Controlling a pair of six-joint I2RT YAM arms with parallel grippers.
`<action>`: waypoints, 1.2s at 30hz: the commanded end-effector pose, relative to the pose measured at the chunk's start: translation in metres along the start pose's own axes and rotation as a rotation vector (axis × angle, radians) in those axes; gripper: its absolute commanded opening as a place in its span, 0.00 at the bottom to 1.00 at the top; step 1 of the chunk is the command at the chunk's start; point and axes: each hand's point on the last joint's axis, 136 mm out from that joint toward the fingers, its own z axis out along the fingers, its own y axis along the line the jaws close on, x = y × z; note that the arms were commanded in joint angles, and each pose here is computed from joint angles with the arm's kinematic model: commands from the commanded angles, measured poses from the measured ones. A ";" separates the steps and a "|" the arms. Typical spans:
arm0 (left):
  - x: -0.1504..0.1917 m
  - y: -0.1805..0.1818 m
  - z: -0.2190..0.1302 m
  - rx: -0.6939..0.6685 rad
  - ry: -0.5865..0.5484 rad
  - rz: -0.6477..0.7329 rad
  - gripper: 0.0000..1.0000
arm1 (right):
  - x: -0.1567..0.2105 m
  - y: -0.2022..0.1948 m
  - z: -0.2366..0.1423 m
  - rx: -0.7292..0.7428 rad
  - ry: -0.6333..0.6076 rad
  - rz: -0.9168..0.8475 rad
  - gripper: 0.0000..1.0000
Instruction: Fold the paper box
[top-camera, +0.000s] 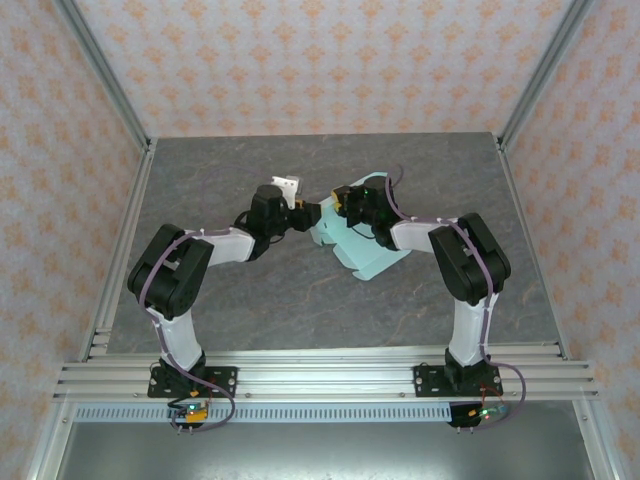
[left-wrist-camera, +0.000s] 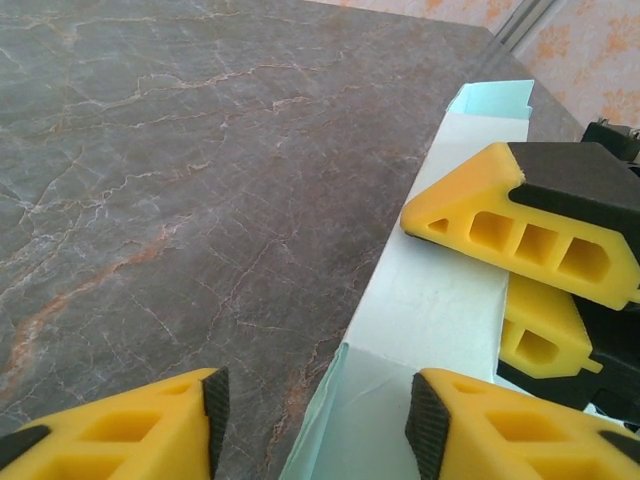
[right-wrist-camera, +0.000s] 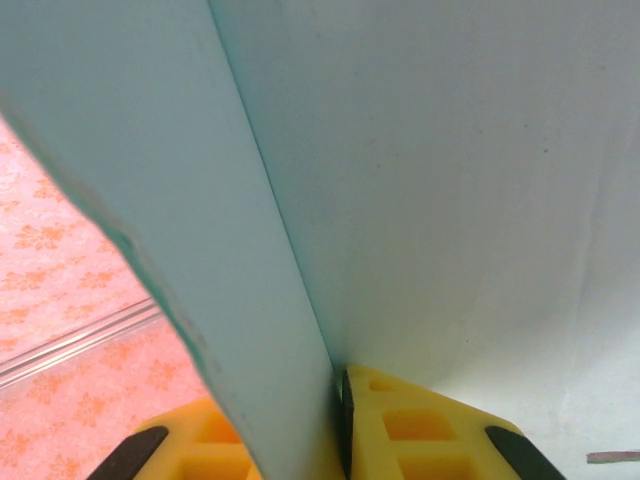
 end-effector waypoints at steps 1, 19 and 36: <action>0.028 0.000 -0.003 -0.019 0.125 0.072 0.46 | 0.005 0.008 0.002 -0.053 0.014 -0.005 0.19; 0.033 -0.001 -0.010 0.096 0.302 -0.047 0.51 | 0.006 0.010 0.005 -0.056 0.023 0.002 0.19; 0.015 -0.019 -0.022 0.137 0.127 -0.086 0.60 | 0.003 0.010 0.013 -0.103 0.015 0.042 0.15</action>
